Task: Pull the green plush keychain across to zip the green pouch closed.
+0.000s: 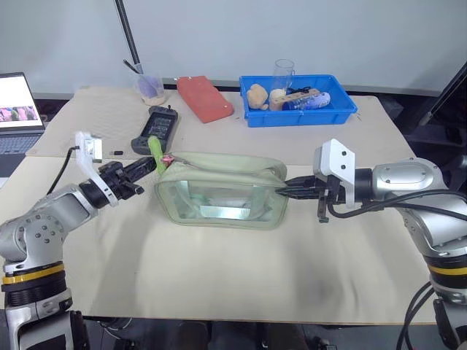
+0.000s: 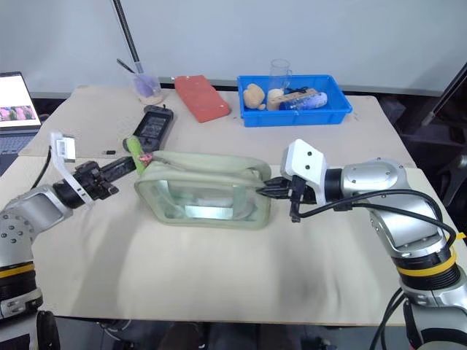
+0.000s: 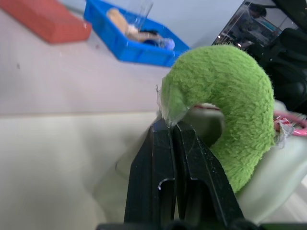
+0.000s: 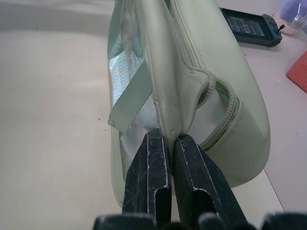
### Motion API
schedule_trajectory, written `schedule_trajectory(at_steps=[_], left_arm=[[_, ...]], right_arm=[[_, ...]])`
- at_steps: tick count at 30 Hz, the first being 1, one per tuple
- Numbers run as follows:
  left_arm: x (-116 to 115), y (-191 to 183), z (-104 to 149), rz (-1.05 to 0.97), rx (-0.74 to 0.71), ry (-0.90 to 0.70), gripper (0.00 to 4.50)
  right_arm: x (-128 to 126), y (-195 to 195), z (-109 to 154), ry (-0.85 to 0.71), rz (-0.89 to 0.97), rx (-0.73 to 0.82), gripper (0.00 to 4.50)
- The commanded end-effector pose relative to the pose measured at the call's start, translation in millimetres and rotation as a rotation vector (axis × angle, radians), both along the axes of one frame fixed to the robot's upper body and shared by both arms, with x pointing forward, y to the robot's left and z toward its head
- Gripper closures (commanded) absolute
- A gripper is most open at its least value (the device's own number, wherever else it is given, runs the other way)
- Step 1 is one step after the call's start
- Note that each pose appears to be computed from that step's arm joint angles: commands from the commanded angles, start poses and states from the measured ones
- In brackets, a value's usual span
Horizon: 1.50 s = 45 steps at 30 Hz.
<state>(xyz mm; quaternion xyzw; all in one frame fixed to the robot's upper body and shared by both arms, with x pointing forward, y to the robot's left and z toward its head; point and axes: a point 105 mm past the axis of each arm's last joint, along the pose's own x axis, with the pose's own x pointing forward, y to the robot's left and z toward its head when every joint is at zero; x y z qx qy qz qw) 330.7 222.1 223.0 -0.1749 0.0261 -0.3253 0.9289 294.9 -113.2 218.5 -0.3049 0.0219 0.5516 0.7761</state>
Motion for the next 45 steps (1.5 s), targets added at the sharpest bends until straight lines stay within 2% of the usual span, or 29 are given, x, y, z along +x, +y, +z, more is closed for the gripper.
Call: schedule_trajectory(at_steps=[1,4,6,10,12,18,21,29,35,37,41,45], left_arm=[[-2.8,10.3,44.2,0.012,-0.041,-0.126,4.48],[-5.5,-7.6,68.1,-0.058,0.003,-0.191,4.48],[-5.6,-26.8,74.1,-0.107,0.068,-0.208,4.48],[-7.8,-59.0,60.3,-0.206,0.217,-0.205,4.48],[-9.9,-67.7,48.4,-0.252,0.314,-0.212,4.48],[-11.6,-80.6,36.2,-0.34,0.462,-0.279,4.48],[-11.9,-83.2,40.5,-0.361,0.468,-0.312,3.58],[-11.8,-76.9,63.6,-0.353,0.515,-0.38,0.01],[-17.1,-54.6,88.5,-0.308,0.567,-0.407,0.01],[-26.4,-45.3,87.8,-0.331,0.581,-0.376,0.01],[-50.0,-33.7,60.5,-0.405,0.65,-0.265,0.01],[-49.0,-20.6,26.6,-0.366,0.786,-0.217,0.01]], right_arm=[[-0.7,0.5,6.3,-0.035,0.001,0.013,4.5],[0.2,0.2,5.7,-0.036,-0.001,0.012,4.5],[0.2,1.0,5.7,-0.036,-0.001,0.015,4.5],[0.7,0.4,3.5,-0.037,-0.006,0.015,4.5],[1.6,-0.5,2.7,-0.038,-0.012,0.013,4.5],[1.4,-0.7,2.6,-0.039,-0.021,0.021,4.5],[1.2,-0.6,2.4,-0.039,-0.024,0.024,4.5],[2.0,-0.7,1.4,-0.038,-0.028,0.024,4.5],[3.4,-0.1,1.0,-0.038,-0.027,0.025,4.5],[3.8,-0.2,0.6,-0.039,-0.028,0.025,4.5],[4.6,-1.0,1.7,-0.043,-0.031,0.025,4.5],[2.8,2.3,3.2,-0.042,-0.017,0.029,4.5]])
